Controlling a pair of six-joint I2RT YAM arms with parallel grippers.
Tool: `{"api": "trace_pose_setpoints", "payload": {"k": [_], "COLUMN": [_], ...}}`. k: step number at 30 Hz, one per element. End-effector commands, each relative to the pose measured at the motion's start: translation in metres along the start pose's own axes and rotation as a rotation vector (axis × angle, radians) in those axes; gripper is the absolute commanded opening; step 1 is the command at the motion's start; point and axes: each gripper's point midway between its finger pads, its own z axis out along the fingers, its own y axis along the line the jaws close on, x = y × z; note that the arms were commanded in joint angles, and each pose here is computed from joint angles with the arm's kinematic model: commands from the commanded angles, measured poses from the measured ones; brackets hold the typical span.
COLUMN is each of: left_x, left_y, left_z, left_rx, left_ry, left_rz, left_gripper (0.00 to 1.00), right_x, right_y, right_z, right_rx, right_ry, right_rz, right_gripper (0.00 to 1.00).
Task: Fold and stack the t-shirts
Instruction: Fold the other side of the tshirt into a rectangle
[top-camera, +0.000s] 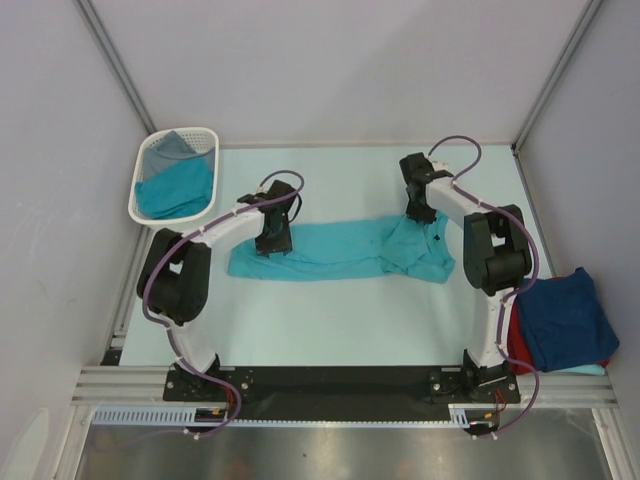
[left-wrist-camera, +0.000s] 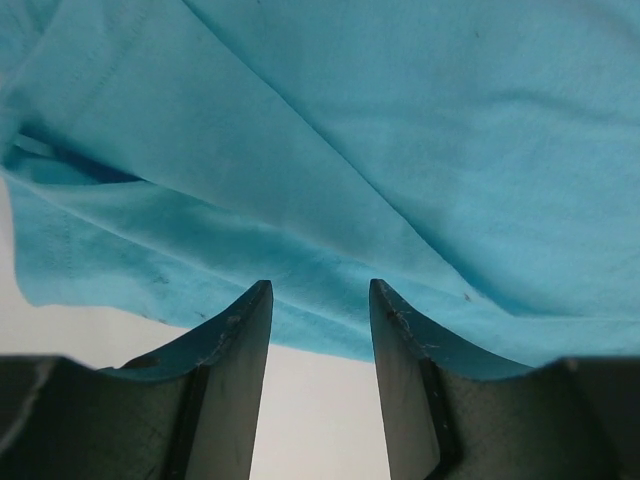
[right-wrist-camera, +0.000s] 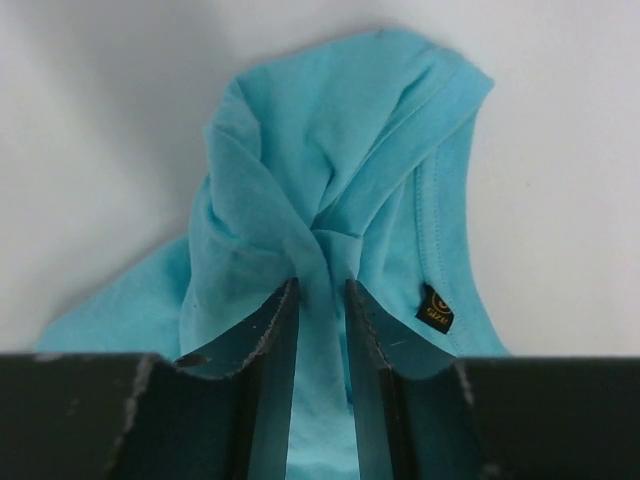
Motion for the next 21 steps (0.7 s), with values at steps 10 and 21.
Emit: {"api": "trace_pose_setpoints", "payload": {"k": [10, 21], "left_x": [0.014, 0.020], "left_y": [-0.015, -0.023], "left_z": [0.007, 0.008], "left_rx": [0.025, 0.026], "left_ry": [0.031, 0.040], "left_rz": [0.011, 0.034], "left_gripper": [0.48, 0.48], "right_x": [0.011, 0.001], "right_y": [0.073, 0.072], "right_z": [-0.041, -0.056], "right_rx": [-0.120, -0.117], "right_ry": [-0.055, -0.112], "right_rz": [-0.121, -0.118], "right_gripper": [0.30, 0.32]}}
